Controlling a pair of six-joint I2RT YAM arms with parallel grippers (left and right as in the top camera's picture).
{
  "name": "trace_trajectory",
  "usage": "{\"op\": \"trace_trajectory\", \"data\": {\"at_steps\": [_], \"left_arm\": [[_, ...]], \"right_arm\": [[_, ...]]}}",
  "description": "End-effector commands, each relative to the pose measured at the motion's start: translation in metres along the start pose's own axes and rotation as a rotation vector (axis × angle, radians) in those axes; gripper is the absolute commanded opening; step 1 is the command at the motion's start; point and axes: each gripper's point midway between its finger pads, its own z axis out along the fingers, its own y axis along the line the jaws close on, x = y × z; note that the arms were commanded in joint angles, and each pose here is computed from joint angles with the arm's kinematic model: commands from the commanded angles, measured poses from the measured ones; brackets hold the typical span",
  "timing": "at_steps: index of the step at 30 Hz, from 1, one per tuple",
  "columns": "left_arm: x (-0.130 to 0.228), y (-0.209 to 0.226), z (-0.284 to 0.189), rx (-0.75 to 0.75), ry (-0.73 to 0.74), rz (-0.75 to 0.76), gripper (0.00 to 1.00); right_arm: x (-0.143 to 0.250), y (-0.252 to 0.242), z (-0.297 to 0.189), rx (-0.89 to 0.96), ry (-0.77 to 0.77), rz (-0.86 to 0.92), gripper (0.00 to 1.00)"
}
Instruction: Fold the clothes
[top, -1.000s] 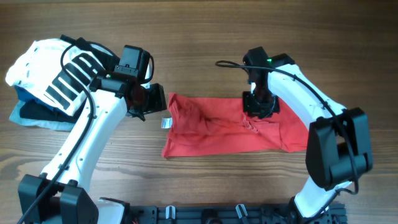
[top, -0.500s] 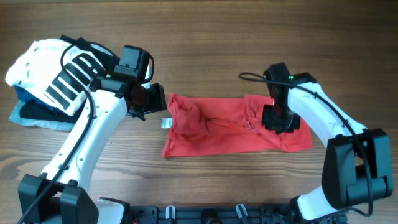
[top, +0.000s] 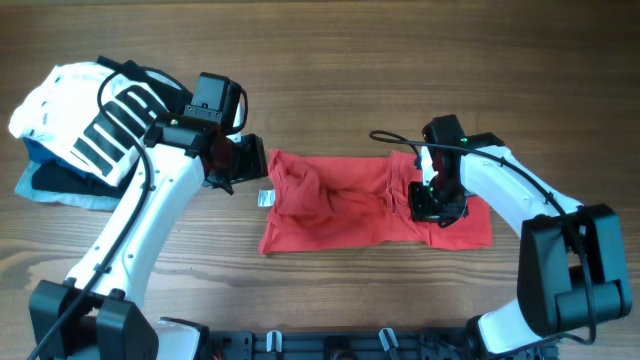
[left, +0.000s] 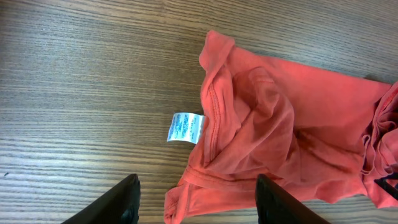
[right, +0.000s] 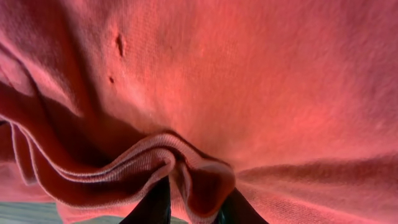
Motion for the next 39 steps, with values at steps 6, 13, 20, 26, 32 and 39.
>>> {"op": "trace_trajectory", "data": {"at_steps": [6, 13, 20, 26, 32, 39], "left_arm": [[0.001, -0.002, 0.002, 0.008, 0.011, -0.009, 0.59], [0.001, -0.002, 0.002, 0.008, 0.011, -0.009, 0.59], [0.003, -0.001, 0.002, 0.005, 0.019, -0.01, 0.59], [0.004, -0.001, 0.002, 0.003, 0.021, -0.01, 0.59], [0.004, -0.001, 0.002, 0.003, 0.021, -0.01, 0.59], [0.004, -0.001, 0.002, 0.003, 0.022, -0.01, 0.59]], "right_arm": [[-0.001, -0.01, -0.016, 0.068, -0.062, 0.012, 0.16], [0.004, 0.048, -0.036, -0.261, -0.101, -0.233, 0.17], [0.006, 0.059, -0.039, -0.322, -0.105, -0.264, 0.27], [0.004, 0.04, -0.035, -0.212, -0.095, -0.156, 0.3], [0.021, 0.065, -0.042, -0.376, -0.047, -0.258, 0.36], [-0.005, 0.059, -0.041, -0.321, -0.135, -0.184, 0.39]]}}
